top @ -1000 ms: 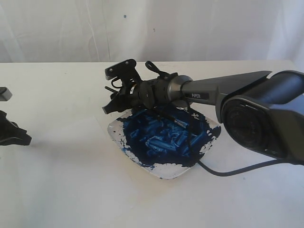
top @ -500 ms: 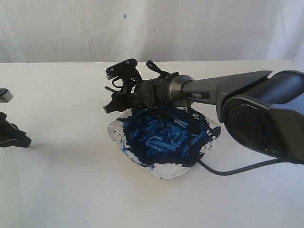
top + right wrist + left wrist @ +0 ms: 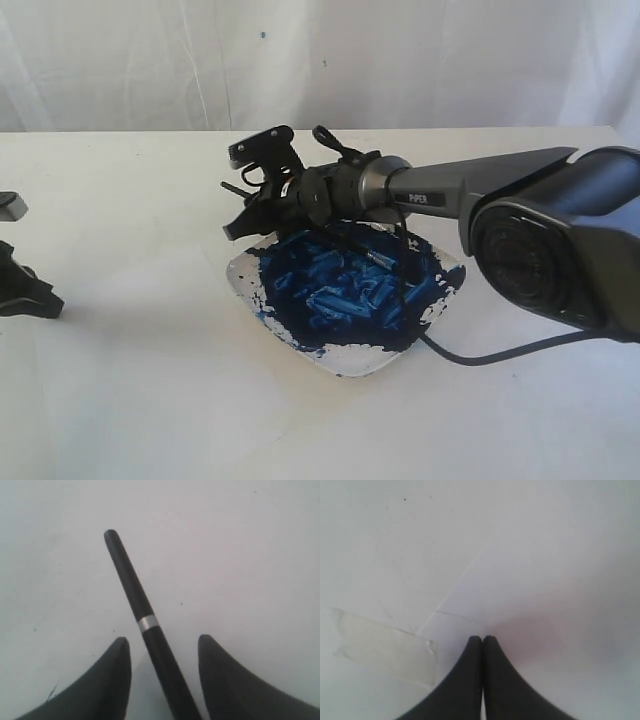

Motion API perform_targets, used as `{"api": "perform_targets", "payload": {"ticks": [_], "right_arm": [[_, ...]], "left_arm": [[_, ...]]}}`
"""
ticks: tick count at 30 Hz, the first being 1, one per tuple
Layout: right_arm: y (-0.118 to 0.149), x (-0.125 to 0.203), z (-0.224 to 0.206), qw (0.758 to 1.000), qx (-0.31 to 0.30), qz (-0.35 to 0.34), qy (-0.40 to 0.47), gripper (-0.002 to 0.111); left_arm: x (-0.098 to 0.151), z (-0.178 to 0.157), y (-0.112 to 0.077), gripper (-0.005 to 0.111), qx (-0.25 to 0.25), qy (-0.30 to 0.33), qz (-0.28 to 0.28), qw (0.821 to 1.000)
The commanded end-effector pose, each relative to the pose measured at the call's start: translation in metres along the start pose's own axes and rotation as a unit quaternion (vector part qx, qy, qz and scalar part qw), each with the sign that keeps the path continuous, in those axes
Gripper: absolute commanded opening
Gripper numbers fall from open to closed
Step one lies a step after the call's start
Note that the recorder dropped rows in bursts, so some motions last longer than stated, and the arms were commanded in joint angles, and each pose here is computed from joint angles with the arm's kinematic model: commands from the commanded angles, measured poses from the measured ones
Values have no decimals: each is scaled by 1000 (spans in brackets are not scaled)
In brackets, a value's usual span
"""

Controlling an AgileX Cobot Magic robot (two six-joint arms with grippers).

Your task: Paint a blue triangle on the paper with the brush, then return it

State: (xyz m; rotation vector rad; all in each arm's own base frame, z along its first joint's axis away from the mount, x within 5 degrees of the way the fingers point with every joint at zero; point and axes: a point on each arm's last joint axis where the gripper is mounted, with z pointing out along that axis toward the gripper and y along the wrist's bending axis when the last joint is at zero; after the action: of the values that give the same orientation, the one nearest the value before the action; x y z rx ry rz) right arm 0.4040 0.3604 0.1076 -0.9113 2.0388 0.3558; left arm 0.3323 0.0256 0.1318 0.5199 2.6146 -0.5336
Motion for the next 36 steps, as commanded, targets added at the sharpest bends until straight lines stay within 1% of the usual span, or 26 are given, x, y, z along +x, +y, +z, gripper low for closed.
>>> {"api": "perform_targets", "payload": {"ticks": [1,8,20,27,31,36], "right_arm": [[-4,-1,0,1000,4,1,-4,41],[-4,-1,0,1000,4,1,-4,40],[-4,-1,0,1000,3,2,-1,19],[-4,-1,0,1000,3,18,-1,9],[-4,-1,0,1000,3,18,-1,7],[-4,-3,-2,1000,3,18,-3,7]], "left_arm": [[3,1,-1,0,11,8,-9,1000],[5,2,0,0,11,14,-13,1000],[5,2,0,0,8,13,-13,1000],[5,2,0,0,8,13,-13,1000],[5,2,0,0,7,13,-13,1000],[4,2,1,0,2,12,-13,1000]]}}
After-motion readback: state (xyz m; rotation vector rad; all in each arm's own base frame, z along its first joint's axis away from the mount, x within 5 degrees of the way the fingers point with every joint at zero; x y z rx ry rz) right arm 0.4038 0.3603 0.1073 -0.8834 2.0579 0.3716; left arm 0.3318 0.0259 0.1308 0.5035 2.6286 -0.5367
